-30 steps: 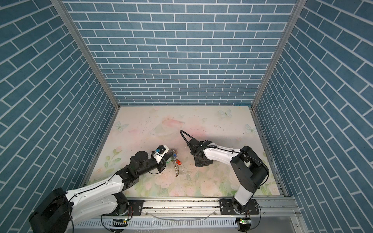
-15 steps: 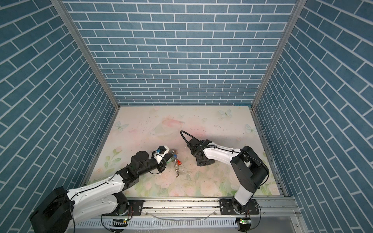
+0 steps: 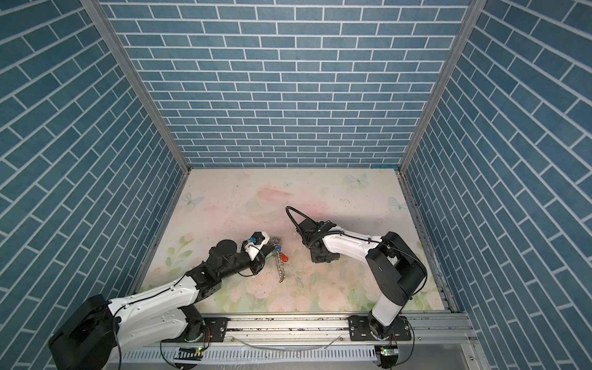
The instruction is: Put the keys on the keyring
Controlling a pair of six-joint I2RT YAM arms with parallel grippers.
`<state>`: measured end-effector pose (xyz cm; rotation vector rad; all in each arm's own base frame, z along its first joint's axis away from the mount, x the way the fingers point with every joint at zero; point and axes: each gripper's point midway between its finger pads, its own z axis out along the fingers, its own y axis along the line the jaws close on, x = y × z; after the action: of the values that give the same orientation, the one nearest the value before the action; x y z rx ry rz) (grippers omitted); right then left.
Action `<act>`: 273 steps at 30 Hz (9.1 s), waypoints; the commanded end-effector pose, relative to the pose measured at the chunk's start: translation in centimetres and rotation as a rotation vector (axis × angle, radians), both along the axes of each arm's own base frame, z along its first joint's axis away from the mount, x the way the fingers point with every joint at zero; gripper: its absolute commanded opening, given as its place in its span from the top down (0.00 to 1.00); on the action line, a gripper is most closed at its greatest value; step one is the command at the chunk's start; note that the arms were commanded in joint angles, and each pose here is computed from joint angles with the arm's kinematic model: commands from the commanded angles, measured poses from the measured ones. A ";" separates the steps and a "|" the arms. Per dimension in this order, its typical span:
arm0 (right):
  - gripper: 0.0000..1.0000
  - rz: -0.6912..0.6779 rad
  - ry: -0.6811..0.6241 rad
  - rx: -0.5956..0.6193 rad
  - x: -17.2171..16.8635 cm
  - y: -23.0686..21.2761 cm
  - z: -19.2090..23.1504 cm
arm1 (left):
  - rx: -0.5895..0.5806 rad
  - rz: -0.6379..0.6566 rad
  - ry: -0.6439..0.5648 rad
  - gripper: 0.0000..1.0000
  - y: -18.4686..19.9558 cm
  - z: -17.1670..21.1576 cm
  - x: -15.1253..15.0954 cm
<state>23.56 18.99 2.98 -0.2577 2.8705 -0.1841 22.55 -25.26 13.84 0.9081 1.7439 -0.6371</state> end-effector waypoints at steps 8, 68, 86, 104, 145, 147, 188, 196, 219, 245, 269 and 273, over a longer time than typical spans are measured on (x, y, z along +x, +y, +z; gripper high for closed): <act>0.92 -0.055 -0.006 0.007 0.5 0.4 -0.1 | -0.044 -0.011 -0.035 1.00 -0.6 1.9 0.3; 1.00 1.114 -0.721 1.004 -8.9 9.4 16.2 | -0.154 -0.339 -0.117 1.00 -3.0 3.2 -4.7; 1.00 1.267 -0.551 1.066 -11.6 10.2 14.2 | -0.051 -0.492 -0.268 1.00 -4.2 0.9 -8.0; 1.00 1.299 -0.527 1.073 -11.9 11.2 13.3 | -0.049 -0.527 -0.259 1.00 -4.7 0.7 -8.6; 1.00 1.250 -0.634 0.907 -9.7 11.1 11.5 | -0.004 -0.395 -0.344 1.00 -4.0 0.9 -6.6; 1.00 1.252 -0.635 0.910 -9.5 11.4 11.4 | -0.007 -0.405 -0.341 1.00 -4.1 0.9 -6.8; 1.00 1.278 -0.723 0.898 -9.4 11.8 13.2 | -0.011 -0.471 -0.260 1.00 -4.9 0.6 -7.6; 1.00 1.277 -0.734 0.888 -9.5 11.5 13.4 | -0.005 -0.467 -0.257 1.00 -4.9 0.5 -7.5; 1.00 1.268 -0.718 0.882 -9.9 10.9 12.9 | -0.002 -0.421 -0.251 1.00 -4.7 0.5 -6.8; 1.00 1.312 -0.688 0.915 -11.3 10.6 12.9 | -0.070 -0.440 -0.213 1.00 -4.5 1.2 -7.0; 1.00 1.309 -0.697 0.898 -10.8 11.4 12.8 | -0.086 -0.455 -0.218 1.00 -4.6 1.4 -7.2; 1.00 1.301 -0.710 0.879 -10.4 11.3 12.9 | -0.089 -0.475 -0.212 1.00 -4.7 1.3 -7.5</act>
<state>13.04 30.26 15.94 -1.3359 1.4670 1.0008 15.32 -29.47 13.41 1.2998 1.3909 -0.8449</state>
